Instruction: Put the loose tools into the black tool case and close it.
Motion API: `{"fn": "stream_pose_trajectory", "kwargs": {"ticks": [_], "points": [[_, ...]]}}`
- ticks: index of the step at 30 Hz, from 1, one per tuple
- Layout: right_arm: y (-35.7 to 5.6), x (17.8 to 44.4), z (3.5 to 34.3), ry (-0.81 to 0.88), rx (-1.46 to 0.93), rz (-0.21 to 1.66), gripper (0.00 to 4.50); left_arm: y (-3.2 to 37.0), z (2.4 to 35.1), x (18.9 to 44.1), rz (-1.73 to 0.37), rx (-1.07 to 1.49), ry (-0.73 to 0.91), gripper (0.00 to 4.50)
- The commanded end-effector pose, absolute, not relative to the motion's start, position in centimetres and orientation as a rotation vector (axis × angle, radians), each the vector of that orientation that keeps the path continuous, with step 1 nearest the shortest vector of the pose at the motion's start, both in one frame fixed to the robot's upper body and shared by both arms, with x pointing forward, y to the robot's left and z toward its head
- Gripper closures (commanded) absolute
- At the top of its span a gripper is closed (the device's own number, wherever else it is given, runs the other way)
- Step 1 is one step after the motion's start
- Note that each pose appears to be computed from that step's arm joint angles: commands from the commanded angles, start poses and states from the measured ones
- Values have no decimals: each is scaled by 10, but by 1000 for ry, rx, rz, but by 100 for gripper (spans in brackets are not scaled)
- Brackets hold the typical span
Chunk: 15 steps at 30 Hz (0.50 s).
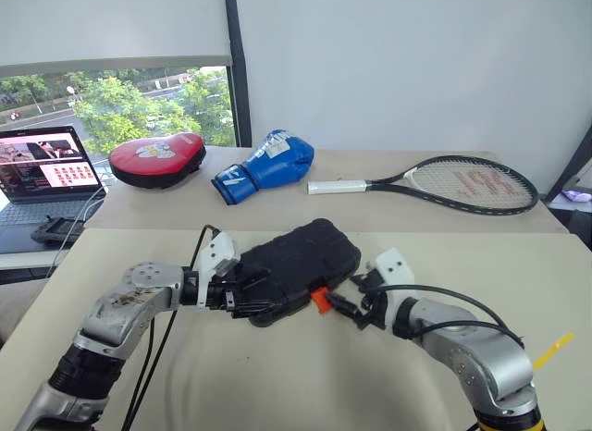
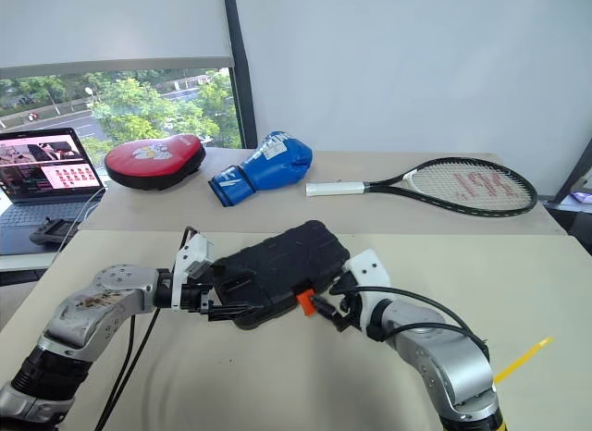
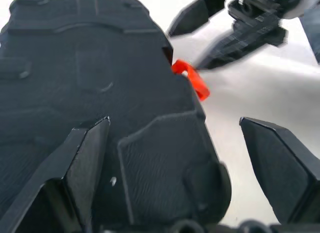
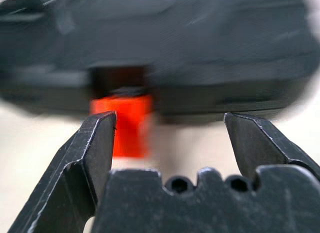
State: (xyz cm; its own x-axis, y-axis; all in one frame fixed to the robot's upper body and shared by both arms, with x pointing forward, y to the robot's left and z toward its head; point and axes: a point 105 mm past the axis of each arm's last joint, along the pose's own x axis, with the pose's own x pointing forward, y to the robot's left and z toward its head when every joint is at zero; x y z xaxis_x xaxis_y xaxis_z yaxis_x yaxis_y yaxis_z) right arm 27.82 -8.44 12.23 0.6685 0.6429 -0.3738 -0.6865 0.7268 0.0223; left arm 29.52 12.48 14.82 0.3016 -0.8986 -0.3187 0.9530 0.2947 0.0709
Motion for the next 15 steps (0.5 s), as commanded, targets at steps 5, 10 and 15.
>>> {"fn": "stream_pose_trajectory", "kwargs": {"ticks": [5,10,15], "points": [[-72,272,128,381,-120,791,52,130,142,287,-1285,312,263,0],[-70,273,126,390,-120,781,52,132,142,287,-1295,324,264,0],[-71,274,123,404,-141,769,128,132,143,289,-1297,331,257,0]]}}
